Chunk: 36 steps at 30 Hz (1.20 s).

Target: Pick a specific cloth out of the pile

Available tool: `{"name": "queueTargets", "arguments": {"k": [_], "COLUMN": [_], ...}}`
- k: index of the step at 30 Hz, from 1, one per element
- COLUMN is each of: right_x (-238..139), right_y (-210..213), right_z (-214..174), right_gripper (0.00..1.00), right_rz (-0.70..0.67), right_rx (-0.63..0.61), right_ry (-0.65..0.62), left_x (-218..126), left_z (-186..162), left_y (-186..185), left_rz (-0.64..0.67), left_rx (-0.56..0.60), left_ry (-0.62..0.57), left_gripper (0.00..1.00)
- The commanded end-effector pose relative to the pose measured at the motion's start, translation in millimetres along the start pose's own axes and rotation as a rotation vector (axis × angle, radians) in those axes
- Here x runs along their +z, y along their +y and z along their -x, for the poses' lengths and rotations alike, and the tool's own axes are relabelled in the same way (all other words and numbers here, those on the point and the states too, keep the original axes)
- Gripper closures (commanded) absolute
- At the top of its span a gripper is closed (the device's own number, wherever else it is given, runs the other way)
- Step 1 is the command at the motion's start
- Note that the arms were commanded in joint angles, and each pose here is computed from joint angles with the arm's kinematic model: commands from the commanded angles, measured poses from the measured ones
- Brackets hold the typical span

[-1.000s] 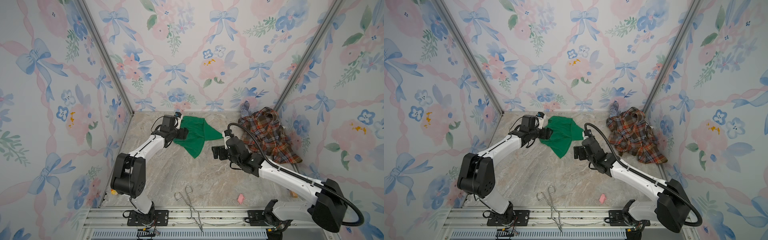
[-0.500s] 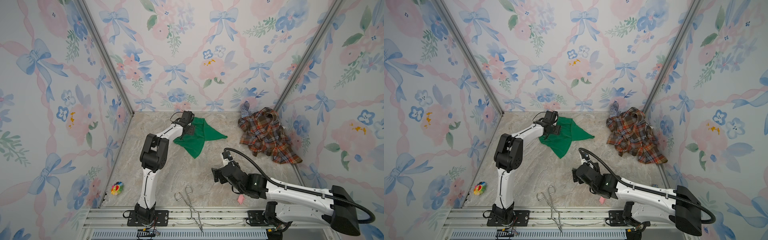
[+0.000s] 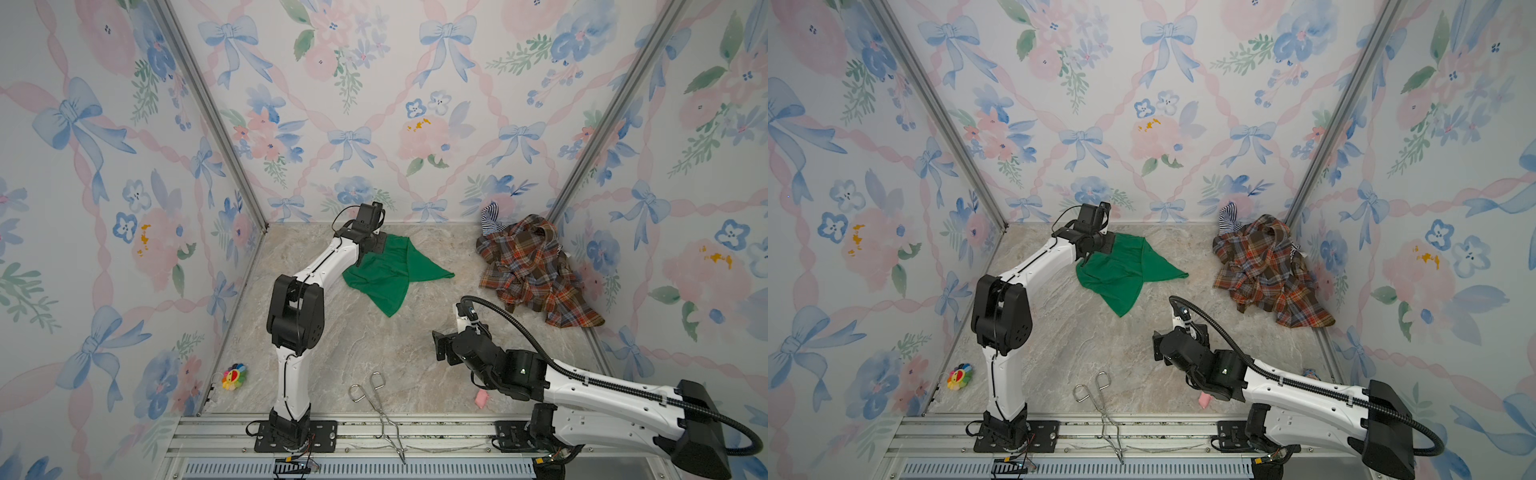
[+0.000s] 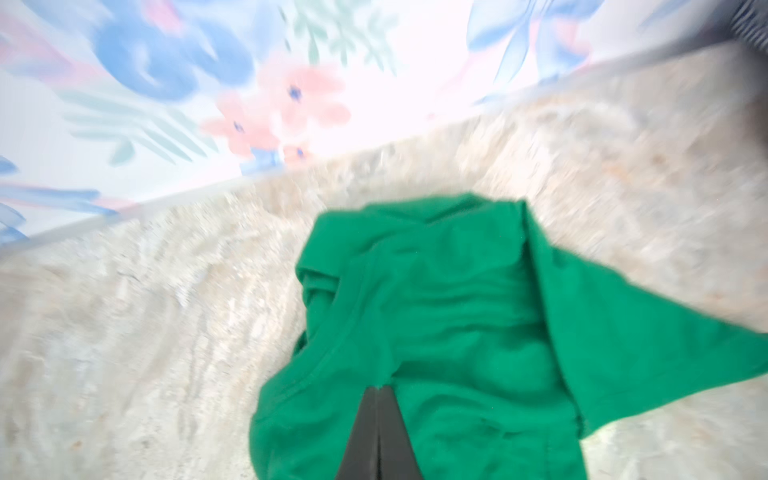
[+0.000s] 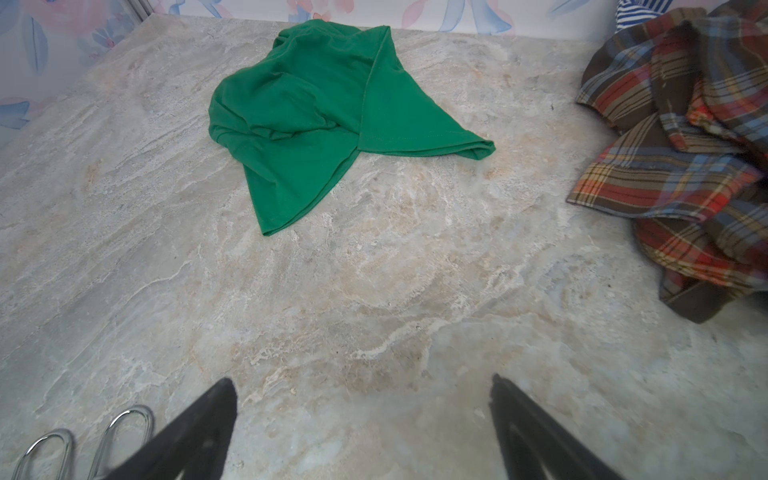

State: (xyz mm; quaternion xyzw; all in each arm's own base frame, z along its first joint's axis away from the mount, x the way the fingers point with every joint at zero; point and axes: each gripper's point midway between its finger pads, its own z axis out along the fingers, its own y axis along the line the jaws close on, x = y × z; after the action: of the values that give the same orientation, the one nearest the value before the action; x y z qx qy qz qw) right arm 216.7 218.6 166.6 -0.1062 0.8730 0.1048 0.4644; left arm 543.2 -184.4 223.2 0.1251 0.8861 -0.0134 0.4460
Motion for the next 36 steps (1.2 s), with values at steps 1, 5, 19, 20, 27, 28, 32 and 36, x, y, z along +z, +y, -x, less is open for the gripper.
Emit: {"name": "queueTargets", "arguments": {"k": [1, 5, 19, 20, 27, 28, 32, 36], "right_x": [-4, -1, -7, -8, -11, -11, -11, -10], "right_y": [-4, -6, 1, 1, -7, -9, -14, -16], "right_z": [19, 23, 16, 16, 11, 10, 8, 6], "right_gripper": [0.03, 0.03, 0.03, 0.03, 0.03, 0.03, 0.03, 0.03], "right_rz": [-0.024, -0.030, 0.044, 0.049, 0.031, 0.027, 0.014, 0.008], "right_rx": [0.002, -0.001, 0.018, 0.019, 0.031, 0.031, 0.034, 0.043], "right_ry": [-0.032, -0.030, -0.015, -0.020, -0.021, -0.022, -0.024, -0.027], "left_x": [-71, -63, 73, 80, 113, 113, 97, 49], "left_z": [79, 69, -69, -75, -105, -103, -75, -5], "left_y": [12, 5, -5, -5, -5, -5, -6, -2], "left_rz": [-0.033, -0.109, -0.057, -0.053, -0.027, -0.027, -0.031, -0.060], "left_rx": [-0.026, -0.057, 0.089, 0.099, 0.103, 0.099, 0.092, 0.101], "left_ry": [-0.216, -0.187, 0.159, 0.171, 0.238, 0.234, 0.174, 0.018], "left_gripper": [1.00, 0.93, 0.27, 0.27, 0.58, 0.71, 1.00, 1.00]}}
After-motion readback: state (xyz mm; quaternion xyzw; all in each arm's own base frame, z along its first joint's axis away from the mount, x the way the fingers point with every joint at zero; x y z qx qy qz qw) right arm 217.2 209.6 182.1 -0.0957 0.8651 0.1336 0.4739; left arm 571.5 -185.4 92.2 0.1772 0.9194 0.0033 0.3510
